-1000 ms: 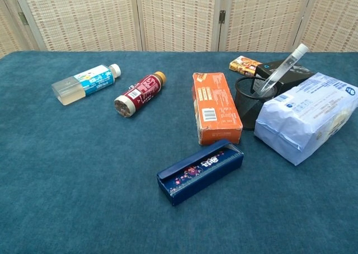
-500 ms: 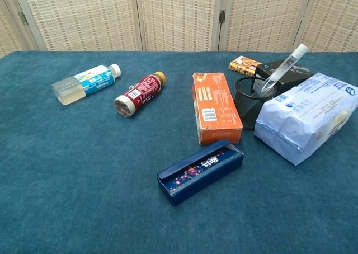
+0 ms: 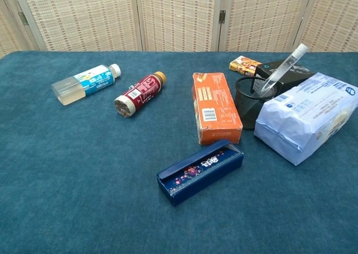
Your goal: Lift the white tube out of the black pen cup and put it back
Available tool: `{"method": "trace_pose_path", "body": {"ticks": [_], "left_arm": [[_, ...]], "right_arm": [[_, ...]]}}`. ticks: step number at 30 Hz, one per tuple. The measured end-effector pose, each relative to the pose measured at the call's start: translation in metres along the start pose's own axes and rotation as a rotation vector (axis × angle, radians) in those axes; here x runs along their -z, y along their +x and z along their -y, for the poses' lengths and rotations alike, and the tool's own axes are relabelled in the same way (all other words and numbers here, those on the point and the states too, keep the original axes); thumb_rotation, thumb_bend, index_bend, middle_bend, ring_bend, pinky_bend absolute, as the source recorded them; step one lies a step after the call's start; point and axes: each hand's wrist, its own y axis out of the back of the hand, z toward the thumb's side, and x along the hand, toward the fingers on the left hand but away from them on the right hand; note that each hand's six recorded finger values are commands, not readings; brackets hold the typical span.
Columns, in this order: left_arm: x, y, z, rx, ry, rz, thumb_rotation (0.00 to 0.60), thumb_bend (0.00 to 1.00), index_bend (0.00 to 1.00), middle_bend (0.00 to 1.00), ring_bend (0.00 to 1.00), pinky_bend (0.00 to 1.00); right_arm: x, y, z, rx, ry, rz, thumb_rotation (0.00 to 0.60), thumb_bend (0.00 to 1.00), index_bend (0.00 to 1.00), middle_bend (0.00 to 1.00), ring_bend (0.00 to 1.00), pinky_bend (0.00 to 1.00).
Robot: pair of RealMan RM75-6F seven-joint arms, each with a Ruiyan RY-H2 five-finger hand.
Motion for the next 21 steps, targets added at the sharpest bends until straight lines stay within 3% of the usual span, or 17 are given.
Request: {"method": "trace_pose_path", "body": {"ticks": [6,11,21], "left_arm": [[0.0,0.001,-0.001,-0.001,0.002,0.002,0.6,0.29,0.12,0.12,0.1,0.08],[0.0,0.001,0.0,0.003,0.004,0.001,0.6,0.29,0.12,0.12,0.1,0.08],[0.0,0.002,0.001,0.009,0.01,0.0,0.6,0.29,0.12,0.12,0.1,0.08]], "right_arm": [[-0.018,-0.028,0.013,-0.078,-0.065,-0.022,0.6,0.29,0.37,0.19,0.04,0.08],[-0.033,-0.053,0.022,-0.135,-0.099,-0.038,0.6,0.29,0.37,0.18,0.03,0.08],[-0.05,-0.073,0.034,-0.155,-0.138,-0.057,0.6,0.29,0.37,0.18,0.03,0.08]]}}
